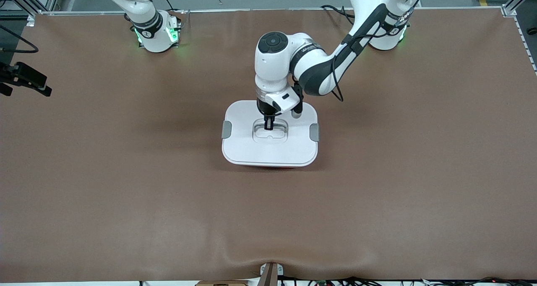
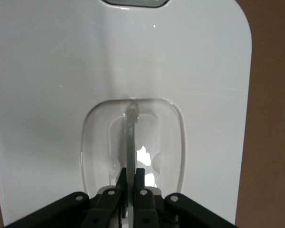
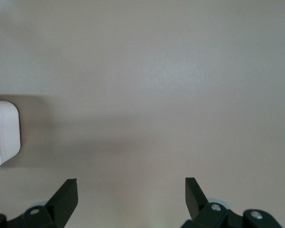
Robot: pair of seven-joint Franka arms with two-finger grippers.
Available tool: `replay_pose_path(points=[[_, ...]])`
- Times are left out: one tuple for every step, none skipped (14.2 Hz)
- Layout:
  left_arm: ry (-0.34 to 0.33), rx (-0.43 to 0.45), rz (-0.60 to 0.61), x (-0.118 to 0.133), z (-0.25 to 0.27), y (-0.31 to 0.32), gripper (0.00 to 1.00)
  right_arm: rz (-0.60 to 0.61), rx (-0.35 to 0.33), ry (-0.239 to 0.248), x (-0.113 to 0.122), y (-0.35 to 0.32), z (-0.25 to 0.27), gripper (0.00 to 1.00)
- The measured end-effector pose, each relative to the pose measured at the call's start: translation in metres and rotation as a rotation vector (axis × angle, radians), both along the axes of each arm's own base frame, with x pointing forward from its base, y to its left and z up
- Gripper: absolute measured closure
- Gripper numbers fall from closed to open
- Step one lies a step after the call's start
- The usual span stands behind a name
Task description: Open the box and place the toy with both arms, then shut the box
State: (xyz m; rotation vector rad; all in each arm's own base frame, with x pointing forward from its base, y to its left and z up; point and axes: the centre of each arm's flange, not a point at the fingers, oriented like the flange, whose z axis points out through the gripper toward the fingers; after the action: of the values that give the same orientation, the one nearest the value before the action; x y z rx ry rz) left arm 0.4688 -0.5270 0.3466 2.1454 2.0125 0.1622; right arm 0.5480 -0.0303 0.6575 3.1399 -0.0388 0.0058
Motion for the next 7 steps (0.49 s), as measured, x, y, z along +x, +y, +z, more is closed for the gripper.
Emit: replay_pose_path(points=[[0.000, 0.000, -0.001, -0.0005, 0.0000, -0.0005, 0.93, 0.000, 0.000, 0.000, 0.0000, 0.0000, -0.0001, 0.00], [0.000, -0.001, -0.002, -0.0009, -0.0002, -0.0009, 0.93, 0.000, 0.000, 0.001, 0.0000, 0.0000, -0.0003, 0.00], [0.001, -0.001, -0.003, -0.0014, -0.0007, -0.0013, 0.93, 0.000, 0.000, 0.001, 0.0000, 0.0000, -0.0004, 0.00], [0.002, 0.000, -0.003, -0.0017, -0.0014, -0.0016, 0.93, 0.000, 0.000, 0.001, 0.0000, -0.0001, -0.0005, 0.00], [0.003, 0.001, -0.004, -0.0020, -0.0022, -0.0017, 0.93, 0.000, 0.000, 0.001, 0.0000, -0.0003, -0.0006, 0.00], [0.003, 0.002, -0.004, -0.0022, -0.0028, -0.0018, 0.93, -0.001, 0.000, 0.002, 0.0000, -0.0006, -0.0008, 0.00], [0.004, 0.002, -0.004, -0.0022, -0.0030, -0.0018, 0.93, -0.002, 0.000, 0.003, -0.0001, -0.0010, -0.0012, 0.00]])
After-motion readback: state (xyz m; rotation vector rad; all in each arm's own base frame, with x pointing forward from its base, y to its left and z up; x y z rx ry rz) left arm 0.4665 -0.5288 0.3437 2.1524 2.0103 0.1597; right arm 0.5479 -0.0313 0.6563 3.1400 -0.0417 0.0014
